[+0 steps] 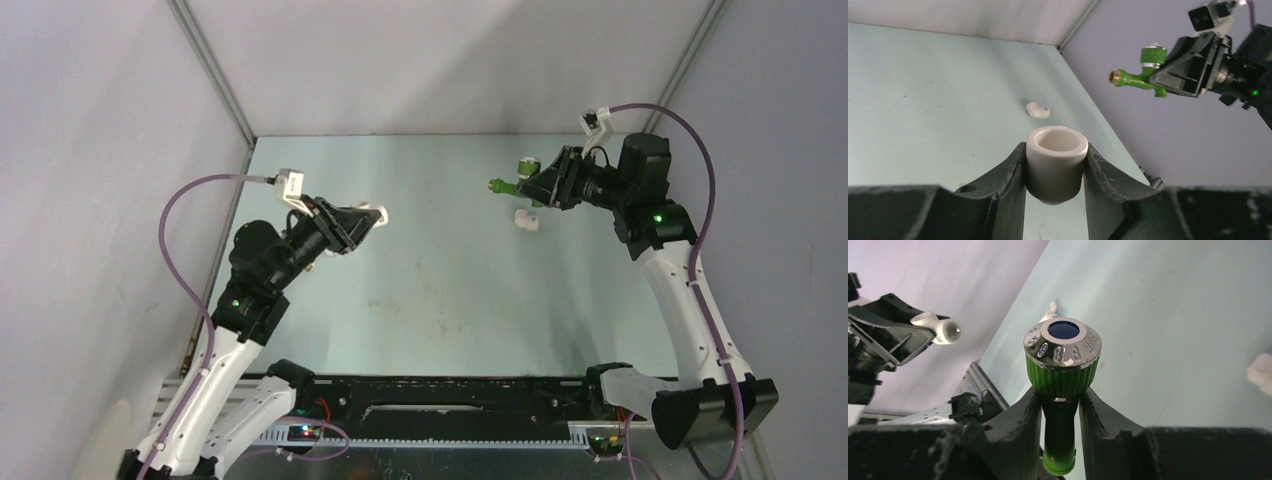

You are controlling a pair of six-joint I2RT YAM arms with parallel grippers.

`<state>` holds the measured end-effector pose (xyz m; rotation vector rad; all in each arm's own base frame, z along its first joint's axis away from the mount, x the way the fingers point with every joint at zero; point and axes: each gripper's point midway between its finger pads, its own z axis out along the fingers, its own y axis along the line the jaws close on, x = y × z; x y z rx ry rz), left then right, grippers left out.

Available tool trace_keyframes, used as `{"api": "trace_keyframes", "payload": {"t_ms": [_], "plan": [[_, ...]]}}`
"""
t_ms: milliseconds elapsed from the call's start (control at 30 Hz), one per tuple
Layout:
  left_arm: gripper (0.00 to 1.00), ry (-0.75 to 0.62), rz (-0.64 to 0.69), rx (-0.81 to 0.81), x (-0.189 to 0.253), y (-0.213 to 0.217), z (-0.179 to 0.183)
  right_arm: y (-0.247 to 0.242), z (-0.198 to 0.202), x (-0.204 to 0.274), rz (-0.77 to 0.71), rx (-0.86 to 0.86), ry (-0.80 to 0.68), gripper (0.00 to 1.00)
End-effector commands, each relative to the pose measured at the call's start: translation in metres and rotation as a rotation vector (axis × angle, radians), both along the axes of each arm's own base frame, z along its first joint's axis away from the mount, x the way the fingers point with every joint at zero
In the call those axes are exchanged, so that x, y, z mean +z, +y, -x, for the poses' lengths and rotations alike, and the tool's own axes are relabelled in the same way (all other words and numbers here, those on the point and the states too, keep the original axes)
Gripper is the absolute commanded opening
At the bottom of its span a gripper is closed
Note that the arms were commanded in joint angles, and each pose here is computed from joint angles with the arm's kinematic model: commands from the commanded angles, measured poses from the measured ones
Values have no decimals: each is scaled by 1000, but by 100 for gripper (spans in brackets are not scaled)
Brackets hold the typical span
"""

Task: Install the water faucets
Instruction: Pick up the water faucet from the center of the board.

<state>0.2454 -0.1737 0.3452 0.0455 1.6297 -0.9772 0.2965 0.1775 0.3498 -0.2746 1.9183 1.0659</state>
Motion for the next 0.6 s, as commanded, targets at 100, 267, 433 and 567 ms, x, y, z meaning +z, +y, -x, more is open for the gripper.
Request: {"api": "trace_keyframes", "payload": {"t_ms": [100, 267, 433, 567], "plan": [[0, -68, 106, -153, 53, -19, 11, 20, 19, 52, -168, 187, -104, 0], [0, -72, 234, -239, 78, -19, 8, 38, 29, 62, -188, 292, -117, 0], [0, -13, 364, -327, 87, -9, 5, 61, 39, 72, -169, 392, -129, 0], [0, -13, 454, -425, 99, 0, 13, 79, 43, 86, -147, 448, -150, 0]]}}
